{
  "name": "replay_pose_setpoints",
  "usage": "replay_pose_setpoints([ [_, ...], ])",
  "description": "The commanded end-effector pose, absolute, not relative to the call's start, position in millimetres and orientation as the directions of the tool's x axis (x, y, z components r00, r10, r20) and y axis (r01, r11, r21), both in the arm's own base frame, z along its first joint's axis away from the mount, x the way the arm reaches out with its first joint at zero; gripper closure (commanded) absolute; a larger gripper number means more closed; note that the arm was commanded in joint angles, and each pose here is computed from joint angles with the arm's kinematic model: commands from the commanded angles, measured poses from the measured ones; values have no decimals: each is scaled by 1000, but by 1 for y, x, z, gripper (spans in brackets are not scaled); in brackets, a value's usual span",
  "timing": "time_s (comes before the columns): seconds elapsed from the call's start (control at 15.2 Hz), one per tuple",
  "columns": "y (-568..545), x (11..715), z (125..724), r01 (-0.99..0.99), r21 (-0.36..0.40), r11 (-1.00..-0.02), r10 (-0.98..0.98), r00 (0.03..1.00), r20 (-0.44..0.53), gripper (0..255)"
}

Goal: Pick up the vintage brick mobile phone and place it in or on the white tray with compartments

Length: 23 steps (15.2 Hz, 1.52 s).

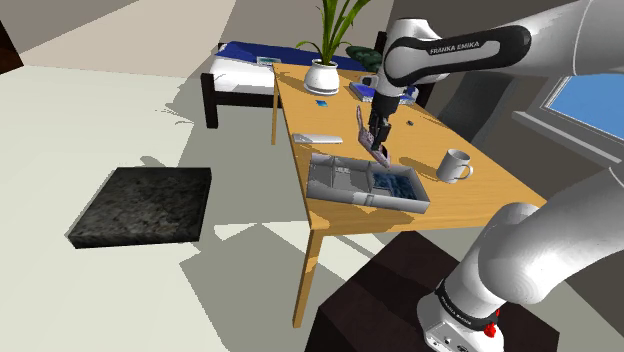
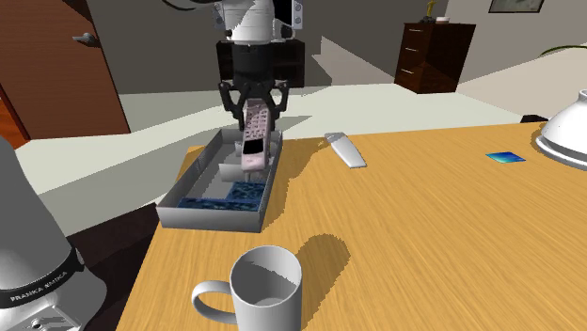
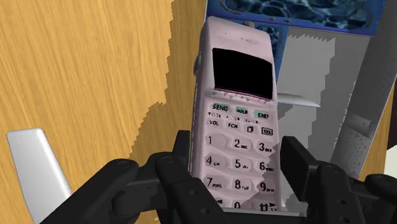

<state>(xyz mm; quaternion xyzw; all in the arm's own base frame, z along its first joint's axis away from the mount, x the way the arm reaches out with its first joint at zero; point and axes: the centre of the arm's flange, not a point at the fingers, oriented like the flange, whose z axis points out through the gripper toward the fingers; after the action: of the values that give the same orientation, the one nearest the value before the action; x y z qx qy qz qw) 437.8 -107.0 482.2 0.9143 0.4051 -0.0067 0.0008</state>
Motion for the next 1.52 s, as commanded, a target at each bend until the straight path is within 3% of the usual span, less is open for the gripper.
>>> replay_pose_setpoints([
  [0.0,-80,419,484,740,-4,-673,740,673,-14,255],
  [0.79,-80,419,420,740,-4,-673,740,673,-14,255],
  [1.32,-80,419,417,740,-4,-673,740,673,-14,255],
  [1.39,-80,419,417,740,-4,-673,740,673,-14,0],
  [1.45,-80,419,417,740,-4,-673,740,673,-14,0],
])
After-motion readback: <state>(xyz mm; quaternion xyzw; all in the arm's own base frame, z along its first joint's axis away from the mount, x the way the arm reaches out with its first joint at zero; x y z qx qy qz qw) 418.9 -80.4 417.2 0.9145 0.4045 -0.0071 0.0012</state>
